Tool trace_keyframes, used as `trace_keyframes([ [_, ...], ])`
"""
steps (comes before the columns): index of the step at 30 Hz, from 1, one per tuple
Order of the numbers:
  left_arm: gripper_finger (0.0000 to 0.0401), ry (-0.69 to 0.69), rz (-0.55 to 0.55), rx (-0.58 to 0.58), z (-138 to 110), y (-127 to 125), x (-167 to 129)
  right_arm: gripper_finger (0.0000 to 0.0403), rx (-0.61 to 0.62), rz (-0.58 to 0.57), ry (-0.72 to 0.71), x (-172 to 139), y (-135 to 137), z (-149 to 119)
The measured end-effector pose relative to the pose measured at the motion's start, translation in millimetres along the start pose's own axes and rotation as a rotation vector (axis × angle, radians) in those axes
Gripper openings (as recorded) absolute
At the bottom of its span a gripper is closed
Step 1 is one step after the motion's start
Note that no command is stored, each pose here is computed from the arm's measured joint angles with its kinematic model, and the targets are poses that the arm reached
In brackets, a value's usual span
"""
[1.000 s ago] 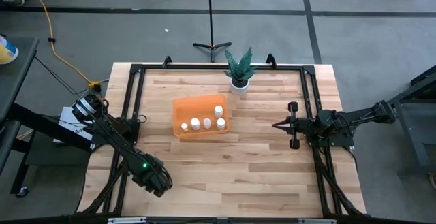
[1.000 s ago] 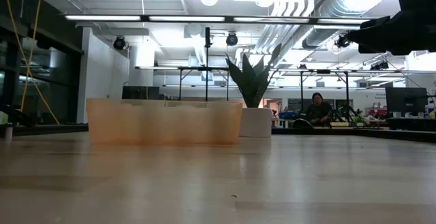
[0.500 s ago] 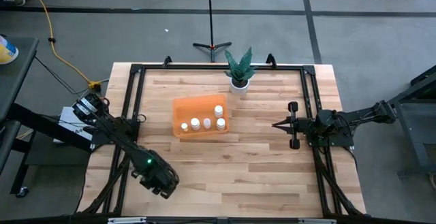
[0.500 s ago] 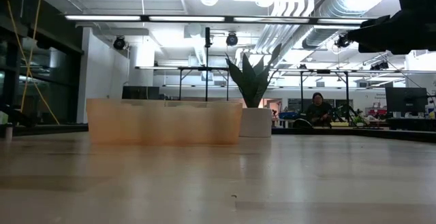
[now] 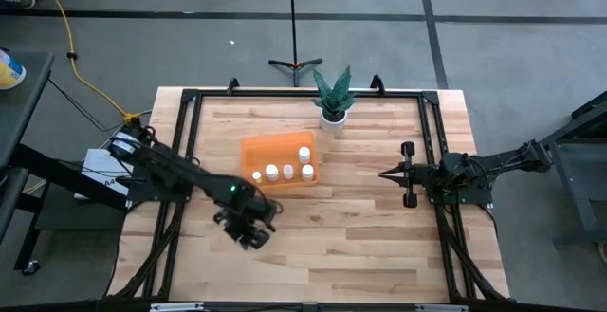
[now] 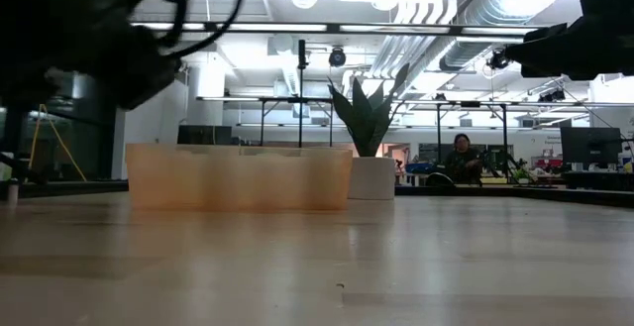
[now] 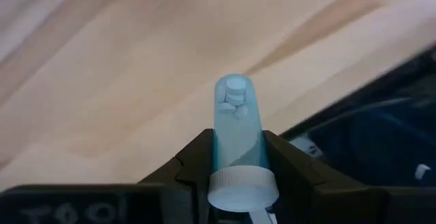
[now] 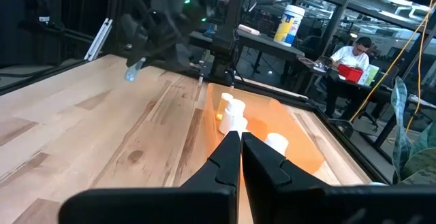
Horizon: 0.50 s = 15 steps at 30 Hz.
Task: Pick and place pill bottles into a basket
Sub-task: Put the blue pill bottle in the orange bin
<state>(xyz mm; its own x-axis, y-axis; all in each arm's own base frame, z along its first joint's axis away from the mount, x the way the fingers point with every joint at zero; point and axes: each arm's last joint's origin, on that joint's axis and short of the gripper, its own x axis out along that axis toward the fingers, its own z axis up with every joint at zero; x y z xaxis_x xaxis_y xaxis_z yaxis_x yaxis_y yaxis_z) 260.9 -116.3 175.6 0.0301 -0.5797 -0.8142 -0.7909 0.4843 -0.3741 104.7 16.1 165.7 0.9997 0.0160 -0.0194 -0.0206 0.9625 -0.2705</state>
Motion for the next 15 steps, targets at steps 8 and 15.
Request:
trace_keyframes([
  [8, 0.015, -0.203, -0.126, 0.153, 36, -22, -50, 0.0007, 0.008, 0.0, -0.001, 0, 0, 0],
  [15, 0.0151, -0.372, -0.109, 0.305, 59, -29, -102, 0.0007, 0.007, -0.001, -0.001, 0, 0, 0],
])
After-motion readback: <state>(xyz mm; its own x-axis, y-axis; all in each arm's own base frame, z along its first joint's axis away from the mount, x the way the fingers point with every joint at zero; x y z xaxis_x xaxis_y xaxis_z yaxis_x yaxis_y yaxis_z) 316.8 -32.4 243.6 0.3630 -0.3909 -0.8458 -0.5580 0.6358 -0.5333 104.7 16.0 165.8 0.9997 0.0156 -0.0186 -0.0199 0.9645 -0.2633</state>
